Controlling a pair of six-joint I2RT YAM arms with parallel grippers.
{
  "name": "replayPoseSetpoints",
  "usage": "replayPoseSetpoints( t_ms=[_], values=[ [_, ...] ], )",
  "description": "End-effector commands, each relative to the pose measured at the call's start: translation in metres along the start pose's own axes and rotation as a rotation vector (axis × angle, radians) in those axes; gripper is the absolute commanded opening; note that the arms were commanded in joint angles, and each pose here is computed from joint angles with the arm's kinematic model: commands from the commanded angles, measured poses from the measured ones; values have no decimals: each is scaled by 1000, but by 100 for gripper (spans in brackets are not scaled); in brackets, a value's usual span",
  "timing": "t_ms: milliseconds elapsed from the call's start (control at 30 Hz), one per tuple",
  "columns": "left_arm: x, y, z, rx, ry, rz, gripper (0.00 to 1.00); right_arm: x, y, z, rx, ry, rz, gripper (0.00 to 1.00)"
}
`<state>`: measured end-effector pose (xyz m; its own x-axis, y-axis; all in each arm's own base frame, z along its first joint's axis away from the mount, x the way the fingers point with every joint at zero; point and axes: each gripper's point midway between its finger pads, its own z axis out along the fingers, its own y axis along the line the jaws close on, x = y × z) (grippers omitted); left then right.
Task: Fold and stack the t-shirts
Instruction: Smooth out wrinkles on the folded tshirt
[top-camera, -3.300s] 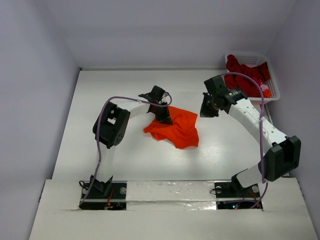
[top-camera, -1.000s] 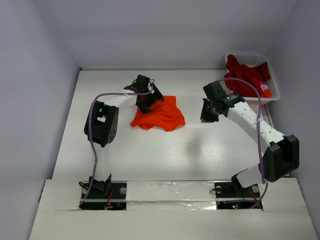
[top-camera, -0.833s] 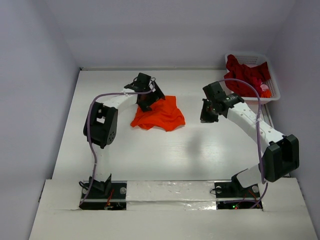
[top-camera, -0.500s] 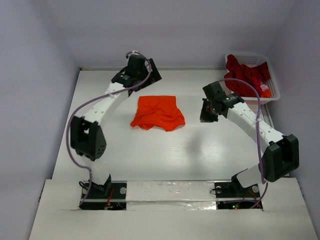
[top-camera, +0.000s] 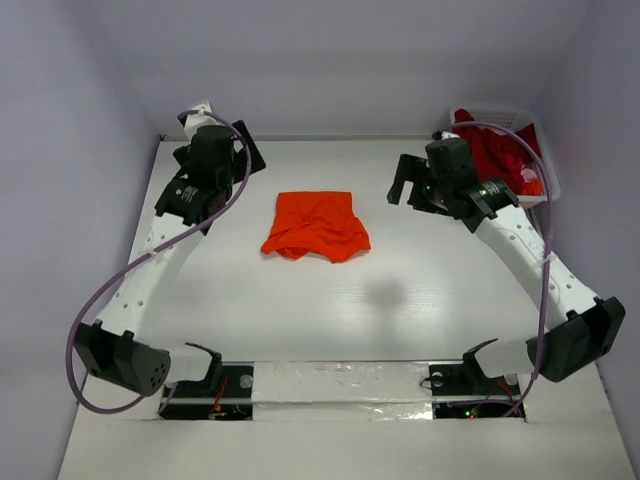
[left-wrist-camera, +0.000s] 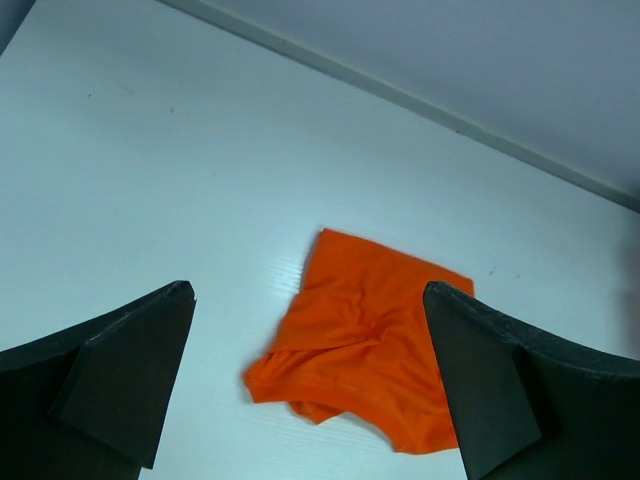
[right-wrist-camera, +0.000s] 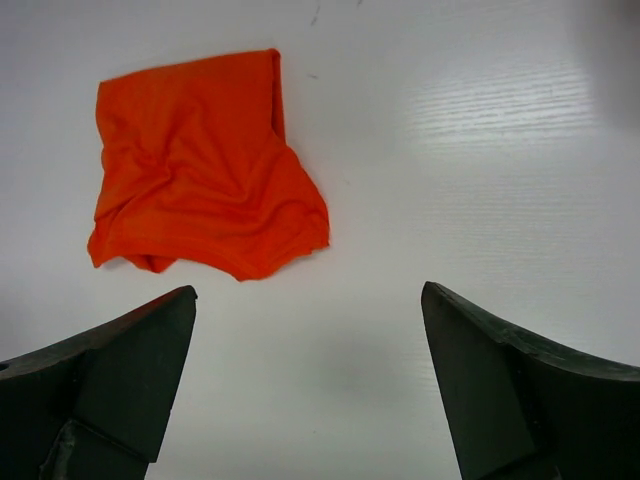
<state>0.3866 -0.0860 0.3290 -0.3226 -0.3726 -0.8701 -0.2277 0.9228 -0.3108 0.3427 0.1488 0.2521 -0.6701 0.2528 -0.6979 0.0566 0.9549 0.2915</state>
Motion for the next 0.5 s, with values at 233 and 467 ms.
replayPoseSetpoints(
  t_ms=[233,467],
  values=[
    [39,79,-13,-218,-92,67,99,-40,-71,-12,252,-361,101,100],
    [40,91,4,-258,-221,109,99,-74,-93,-46,360,-568,181,100]
  ],
)
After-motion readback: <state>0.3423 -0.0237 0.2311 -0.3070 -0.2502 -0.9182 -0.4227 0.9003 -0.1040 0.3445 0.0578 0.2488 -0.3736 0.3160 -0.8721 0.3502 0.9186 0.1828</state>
